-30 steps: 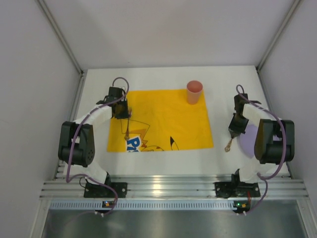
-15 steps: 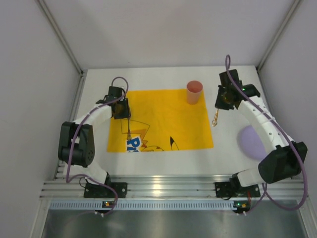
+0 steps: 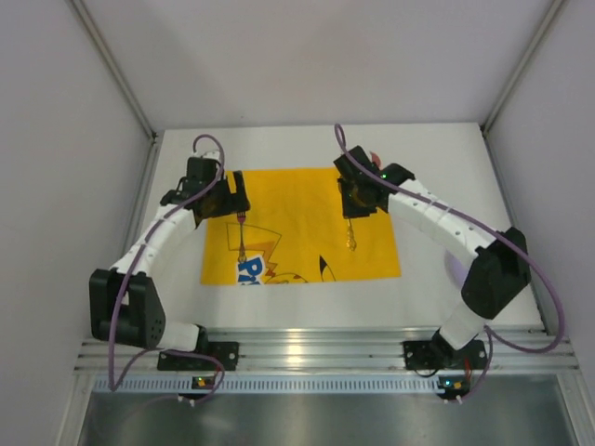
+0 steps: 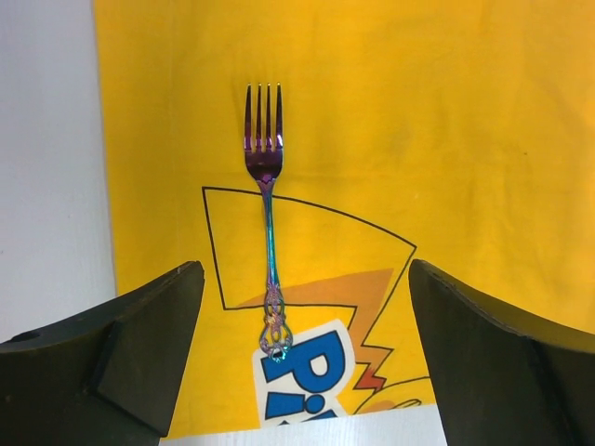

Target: Set the dinner table for one person

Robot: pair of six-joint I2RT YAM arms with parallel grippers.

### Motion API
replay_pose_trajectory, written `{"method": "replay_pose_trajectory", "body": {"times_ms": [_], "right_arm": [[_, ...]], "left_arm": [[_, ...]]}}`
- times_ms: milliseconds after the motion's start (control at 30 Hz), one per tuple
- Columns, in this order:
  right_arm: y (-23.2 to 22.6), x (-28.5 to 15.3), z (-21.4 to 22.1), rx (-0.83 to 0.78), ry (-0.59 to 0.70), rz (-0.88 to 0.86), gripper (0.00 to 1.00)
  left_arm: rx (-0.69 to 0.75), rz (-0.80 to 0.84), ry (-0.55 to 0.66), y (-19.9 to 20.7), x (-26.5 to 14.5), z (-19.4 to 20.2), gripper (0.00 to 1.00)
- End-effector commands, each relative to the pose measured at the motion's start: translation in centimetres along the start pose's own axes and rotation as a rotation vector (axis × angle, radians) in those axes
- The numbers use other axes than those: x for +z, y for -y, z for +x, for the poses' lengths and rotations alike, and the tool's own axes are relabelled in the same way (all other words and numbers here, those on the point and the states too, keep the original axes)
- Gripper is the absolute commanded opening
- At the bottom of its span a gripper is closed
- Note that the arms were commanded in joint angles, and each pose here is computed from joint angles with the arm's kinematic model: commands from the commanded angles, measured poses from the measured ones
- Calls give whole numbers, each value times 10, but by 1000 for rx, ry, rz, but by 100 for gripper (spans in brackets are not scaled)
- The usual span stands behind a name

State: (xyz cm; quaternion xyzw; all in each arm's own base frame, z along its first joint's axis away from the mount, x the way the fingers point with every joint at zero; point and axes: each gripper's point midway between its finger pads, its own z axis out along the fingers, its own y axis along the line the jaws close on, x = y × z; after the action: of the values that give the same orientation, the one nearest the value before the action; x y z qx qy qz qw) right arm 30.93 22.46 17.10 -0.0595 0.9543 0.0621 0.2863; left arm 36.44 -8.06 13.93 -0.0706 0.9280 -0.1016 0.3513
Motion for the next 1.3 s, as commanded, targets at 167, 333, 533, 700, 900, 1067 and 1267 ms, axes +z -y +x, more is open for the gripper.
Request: {"method": "replay_pose_trajectory", "body": {"times_ms": [167,333,533,700,900,1067,1267], "right_arm": [[-31,70,-31,55,-18,-41,0],[-14,105,-25,137,-80,23,0],[-1,131,-10,124,-131,76,0],[-18,140,-14,84,-129,-17,16],[-27,113,-35,51,-64,-54,65],[-30,43,-56,53,47,-105,68],[15,-50,-62,104,222,-53,76]], "left_arm": [[-45,23,36,-1,-48,15,97],[-48,0,33,-9,-63,28,97],[-65,1,54,-11,-83,35,96],[-52,-8,31,-15,-85,45,96],[-44,-10,30,-14,-80,39,96],[-42,10,29,-8,-71,30,95],[-41,22,34,-4,-64,25,95]]}}
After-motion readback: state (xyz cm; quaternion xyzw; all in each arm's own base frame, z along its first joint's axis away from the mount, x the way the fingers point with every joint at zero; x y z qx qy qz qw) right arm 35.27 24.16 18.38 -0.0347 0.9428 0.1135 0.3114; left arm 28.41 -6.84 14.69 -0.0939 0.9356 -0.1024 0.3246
